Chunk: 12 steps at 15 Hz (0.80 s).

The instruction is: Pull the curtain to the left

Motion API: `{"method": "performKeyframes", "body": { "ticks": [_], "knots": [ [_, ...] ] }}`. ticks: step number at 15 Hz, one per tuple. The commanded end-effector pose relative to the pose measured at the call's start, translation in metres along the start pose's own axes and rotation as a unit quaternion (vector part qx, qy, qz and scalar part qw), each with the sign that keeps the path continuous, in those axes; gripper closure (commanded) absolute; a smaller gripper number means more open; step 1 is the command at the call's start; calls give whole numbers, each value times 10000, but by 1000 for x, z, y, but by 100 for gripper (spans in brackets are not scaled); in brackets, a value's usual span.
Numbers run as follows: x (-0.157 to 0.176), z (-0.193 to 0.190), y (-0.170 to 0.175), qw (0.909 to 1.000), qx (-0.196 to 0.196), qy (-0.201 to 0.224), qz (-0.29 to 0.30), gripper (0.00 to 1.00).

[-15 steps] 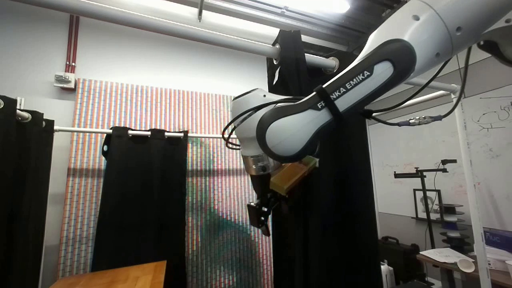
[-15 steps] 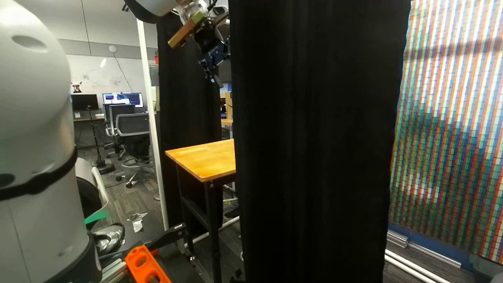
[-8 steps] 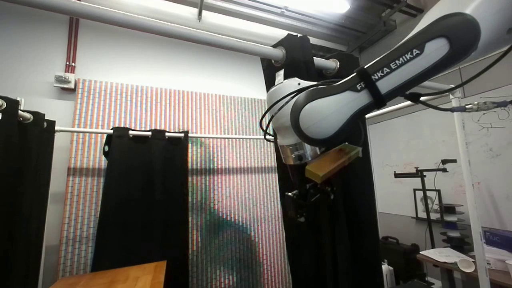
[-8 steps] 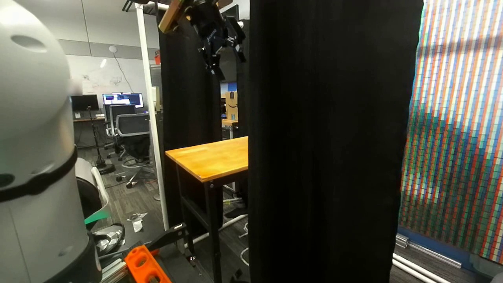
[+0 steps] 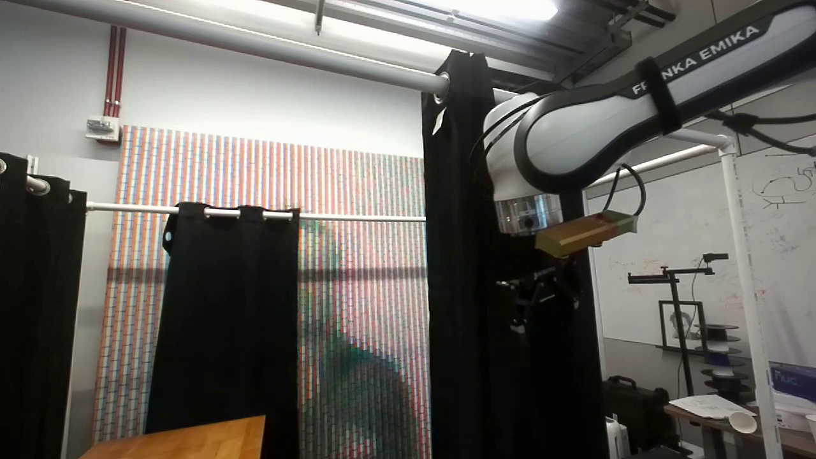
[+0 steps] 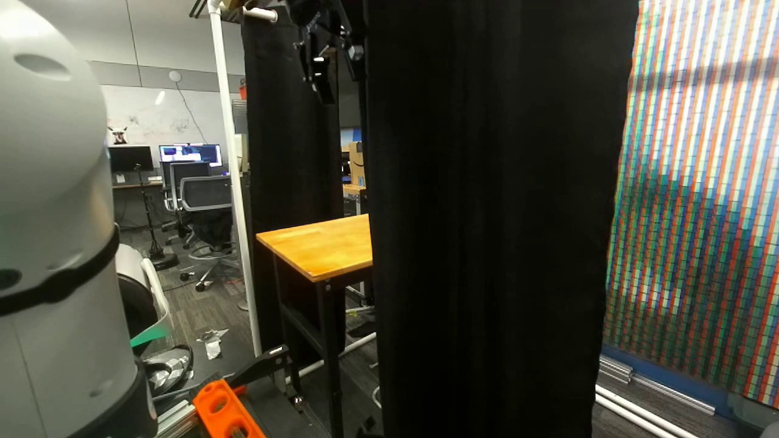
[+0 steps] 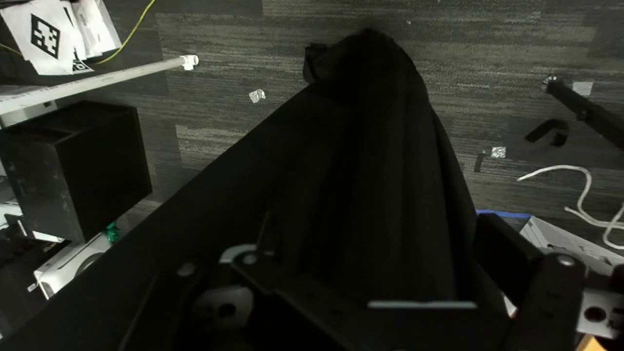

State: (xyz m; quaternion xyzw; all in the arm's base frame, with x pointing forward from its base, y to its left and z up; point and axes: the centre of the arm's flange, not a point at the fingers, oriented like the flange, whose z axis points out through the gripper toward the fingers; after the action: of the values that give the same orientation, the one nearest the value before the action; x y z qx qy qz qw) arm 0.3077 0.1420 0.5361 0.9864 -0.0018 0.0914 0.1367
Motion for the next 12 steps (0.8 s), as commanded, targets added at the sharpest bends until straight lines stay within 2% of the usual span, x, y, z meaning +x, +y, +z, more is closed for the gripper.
{"method": "performKeyframes", "body": {
  "ticks": [1,6,12],
  "knots": [
    [-17,0,42,9991,363,184,-101,0],
    [-23,8,80,9982,570,116,-108,0],
    [-25,17,104,9975,706,11,60,0]
  ]
}}
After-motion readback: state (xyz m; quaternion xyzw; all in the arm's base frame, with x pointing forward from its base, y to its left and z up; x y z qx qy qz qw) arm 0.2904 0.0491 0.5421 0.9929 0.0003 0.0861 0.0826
